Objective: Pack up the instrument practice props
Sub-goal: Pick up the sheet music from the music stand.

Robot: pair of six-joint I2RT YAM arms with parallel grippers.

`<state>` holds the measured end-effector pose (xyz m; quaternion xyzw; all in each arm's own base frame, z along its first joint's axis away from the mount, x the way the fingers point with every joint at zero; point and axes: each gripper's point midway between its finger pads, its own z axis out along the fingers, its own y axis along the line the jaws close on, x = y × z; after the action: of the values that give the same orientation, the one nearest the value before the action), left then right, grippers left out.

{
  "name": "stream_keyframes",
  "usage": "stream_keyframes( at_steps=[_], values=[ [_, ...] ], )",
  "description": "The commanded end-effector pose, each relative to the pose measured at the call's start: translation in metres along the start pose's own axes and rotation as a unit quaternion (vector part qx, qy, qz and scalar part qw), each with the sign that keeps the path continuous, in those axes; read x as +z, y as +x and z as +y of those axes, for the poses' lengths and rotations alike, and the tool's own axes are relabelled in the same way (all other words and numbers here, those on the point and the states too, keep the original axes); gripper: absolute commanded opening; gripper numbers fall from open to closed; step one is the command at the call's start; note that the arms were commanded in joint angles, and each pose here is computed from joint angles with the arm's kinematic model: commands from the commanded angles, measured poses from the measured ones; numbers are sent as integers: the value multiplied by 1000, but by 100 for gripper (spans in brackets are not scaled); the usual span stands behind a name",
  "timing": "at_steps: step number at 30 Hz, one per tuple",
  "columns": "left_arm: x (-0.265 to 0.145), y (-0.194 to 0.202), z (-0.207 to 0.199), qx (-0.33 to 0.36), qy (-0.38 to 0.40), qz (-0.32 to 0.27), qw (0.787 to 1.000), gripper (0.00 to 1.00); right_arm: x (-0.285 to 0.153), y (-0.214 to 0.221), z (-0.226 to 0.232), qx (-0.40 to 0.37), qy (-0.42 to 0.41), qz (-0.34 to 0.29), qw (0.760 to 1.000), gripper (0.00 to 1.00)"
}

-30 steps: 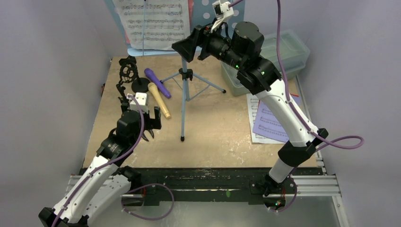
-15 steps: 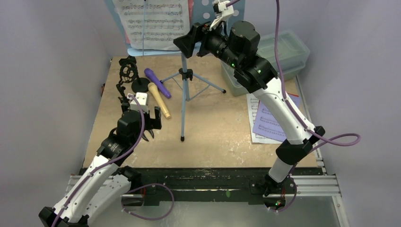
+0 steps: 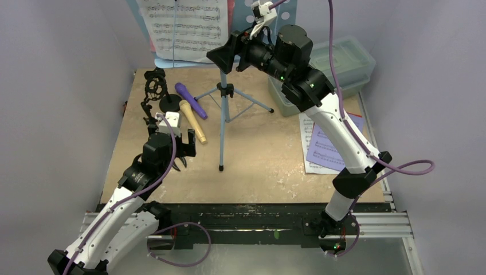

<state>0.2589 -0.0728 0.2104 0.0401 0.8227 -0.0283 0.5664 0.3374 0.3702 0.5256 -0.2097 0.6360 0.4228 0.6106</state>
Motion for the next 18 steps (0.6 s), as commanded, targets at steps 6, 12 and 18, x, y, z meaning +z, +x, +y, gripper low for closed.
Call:
stream_keyframes(
  at_steps=[6, 12, 18],
  values=[
    [0, -10, 0, -1, 4, -16, 1000, 100, -22, -47, 33, -14, -61, -51, 997, 68],
    [0, -10, 0, -3, 2, -17, 1000, 100, -19, -52, 41, -9, -79, -58, 995, 51],
    [1, -10, 0, -2, 2, -16, 1000, 100, -8, -62, 37, -17, -75, -81, 994, 46]
  ],
)
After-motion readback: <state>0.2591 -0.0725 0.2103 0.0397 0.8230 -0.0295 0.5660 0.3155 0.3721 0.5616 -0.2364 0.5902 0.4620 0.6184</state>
